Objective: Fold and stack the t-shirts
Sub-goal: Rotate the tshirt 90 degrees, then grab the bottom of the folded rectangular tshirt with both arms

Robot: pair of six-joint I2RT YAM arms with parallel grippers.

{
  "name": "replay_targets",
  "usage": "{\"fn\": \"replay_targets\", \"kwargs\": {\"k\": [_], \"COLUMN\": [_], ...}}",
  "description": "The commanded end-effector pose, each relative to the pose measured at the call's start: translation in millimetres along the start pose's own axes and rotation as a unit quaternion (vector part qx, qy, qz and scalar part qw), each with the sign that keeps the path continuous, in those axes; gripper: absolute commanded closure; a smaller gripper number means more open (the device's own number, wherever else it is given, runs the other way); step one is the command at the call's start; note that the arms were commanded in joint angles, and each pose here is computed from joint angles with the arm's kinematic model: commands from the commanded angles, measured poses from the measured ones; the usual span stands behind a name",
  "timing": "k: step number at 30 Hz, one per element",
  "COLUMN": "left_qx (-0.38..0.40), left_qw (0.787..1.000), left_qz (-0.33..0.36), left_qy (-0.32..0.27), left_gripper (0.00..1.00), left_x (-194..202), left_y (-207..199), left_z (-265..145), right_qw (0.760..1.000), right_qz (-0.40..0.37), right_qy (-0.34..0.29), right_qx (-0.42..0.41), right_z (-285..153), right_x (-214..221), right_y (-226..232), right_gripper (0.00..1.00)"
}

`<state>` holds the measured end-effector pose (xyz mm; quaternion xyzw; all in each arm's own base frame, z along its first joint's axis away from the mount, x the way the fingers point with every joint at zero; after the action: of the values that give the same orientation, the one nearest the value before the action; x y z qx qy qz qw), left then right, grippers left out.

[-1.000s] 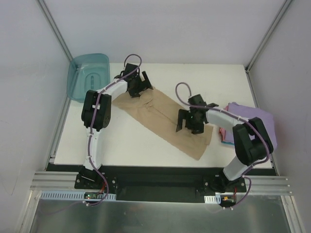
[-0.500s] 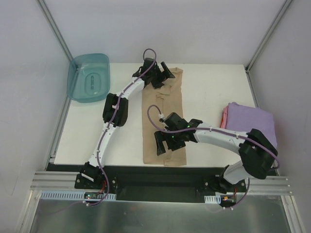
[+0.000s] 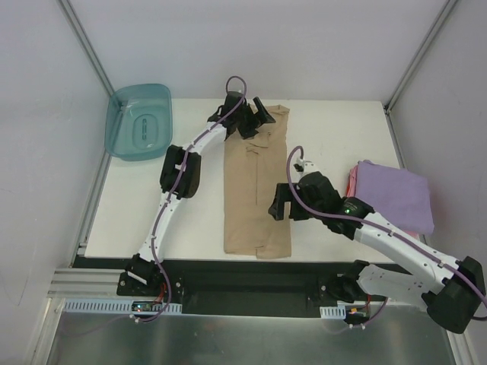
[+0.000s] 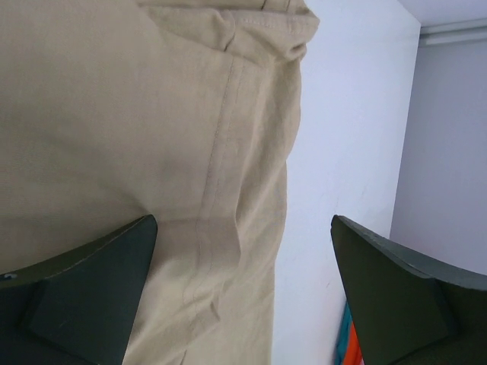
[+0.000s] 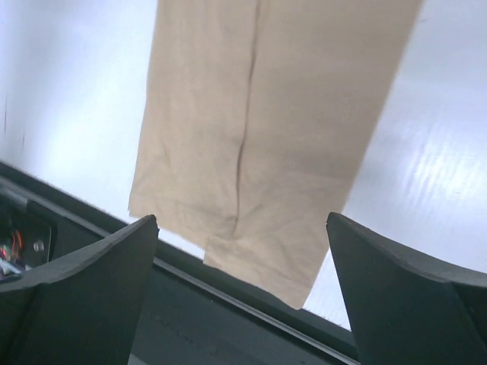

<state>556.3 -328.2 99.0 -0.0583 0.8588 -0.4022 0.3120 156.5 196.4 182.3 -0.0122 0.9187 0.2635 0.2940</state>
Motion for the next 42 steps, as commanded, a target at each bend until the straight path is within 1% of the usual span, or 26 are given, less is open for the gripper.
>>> {"fn": "replay_targets", "kwargs": {"k": [1,2,3,5,6,7,9,10,11,12,13,14,15,16,17,19,21,22,26,28,34,35,36,38,40,42], "left_qx": [0.065,0.052,0.064,0.041,0.052,0.034,0.036,0.008,0.006,-0.008,-0.041,-0.049,-0.062,-0.089,-0.089,-0.113,-0.112,-0.124,-0.113,-0.136,-0.178,-0.184,-0.184,-0.194,-0.199,-0.196], "left_qw": [0.994,0.995,0.991,0.99,0.987,0.989,0.988,0.991,0.991,0.992,0.993,0.993,0.992,0.99,0.989,0.985,0.986,0.982,0.976,0.972,0.961,0.954,0.952,0.944,0.939,0.934], "left_qz": [0.078,0.089,0.108,0.127,0.142,0.14,0.147,0.136,0.132,0.121,0.107,0.112,0.11,0.105,0.112,0.11,0.097,0.092,0.092,0.081,0.061,0.062,0.063,0.064,0.064,0.065], "left_qy": [-0.032,-0.019,-0.037,-0.032,-0.047,-0.033,-0.041,-0.011,-0.019,-0.014,0.021,0.002,0.006,0.04,0.027,0.066,0.083,0.109,0.16,0.174,0.204,0.228,0.237,0.26,0.272,0.293], "left_gripper": [0.01,0.01,0.01,0.01,0.01,0.01,0.01,0.01,0.01,0.01,0.01,0.01,0.01,0.01,0.01,0.01,0.01,0.01,0.01,0.01,0.15,0.17,0.25,0.33,0.55,0.68], "left_x": [-34,-21,-29,-15,-17,-6,-2,21,25,35,69,75,90,126,134,173,200,222,278,293,310,315,317,322,324,329], "left_y": [-89,-84,-111,-107,-128,-118,-131,-109,-117,-108,-80,-83,-75,-52,-54,-27,-23,-7,-5,5,16,19,18,20,22,23], "left_z": [-75,-80,-108,-123,-148,-153,-188,-191,-218,-227,-229,-251,-258,-262,-278,-291,-311,-317,-341,-345,-335,-330,-327,-320,-316,-314], "right_qw": [0.998,0.998,0.998,0.998,0.998,0.998,0.999,0.998,0.998,0.998,0.998,0.998,0.998,0.997,0.997,0.995,0.994,0.993,0.99,0.989,0.983,0.982,0.982,0.981,0.98,0.979], "right_qz": [0.047,0.049,0.049,0.049,0.047,0.049,0.048,0.051,0.053,0.053,0.053,0.051,0.049,0.047,0.047,0.046,0.043,0.043,0.045,0.052,0.071,0.073,0.073,0.072,0.074,0.074], "right_qy": [-0.032,-0.031,-0.027,-0.021,-0.012,-0.005,0.009,0.01,0.013,0.013,0.016,0.022,0.028,0.038,0.044,0.073,0.086,0.094,0.11,0.121,0.159,0.162,0.167,0.171,0.177,0.183], "right_qx": [0.039,0.04,0.035,0.031,0.026,0.031,0.021,0.019,0.02,0.017,0.023,0.027,0.038,0.047,0.049,0.051,0.052,0.061,0.076,0.072,0.057,0.056,0.053,0.048,0.043,0.045], "right_z": [-8,-8,-9,-8,-7,-7,-6,-5,-4,-5,-6,-6,-5,-5,-5,-4,-4,-5,-4,-3,6,7,7,8,9,9], "right_x": [-12,-13,-13,-10,-7,-6,-1,1,5,6,9,12,16,20,23,35,41,46,57,63,80,81,83,85,86,88], "right_y": [-18,-20,-19,-19,-19,-20,-20,-20,-23,-23,-26,-29,-33,-38,-39,-44,-47,-52,-61,-62,-64,-64,-64,-64,-64,-64], "right_gripper": [0.03,0.03,0.03,0.03,0.03,0.03,0.03,0.03,0.03,0.03,0.03,0.03,0.03,0.03,0.03,0.03,0.03,0.03,0.03,0.03,0.01,0.01,0.01,0.03,0.05,0.07]}}
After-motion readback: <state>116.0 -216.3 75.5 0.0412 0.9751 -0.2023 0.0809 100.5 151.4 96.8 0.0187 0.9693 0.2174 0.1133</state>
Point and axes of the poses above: each gripper's point midway between its finger pads, its own z axis out along the fingers, its own y axis along the line the jaws close on, x = y × z, the point moved 6 cm from there along -z, back along the fingers, and after that the axes turned 10 degrees about z, right-handed, at the moved point
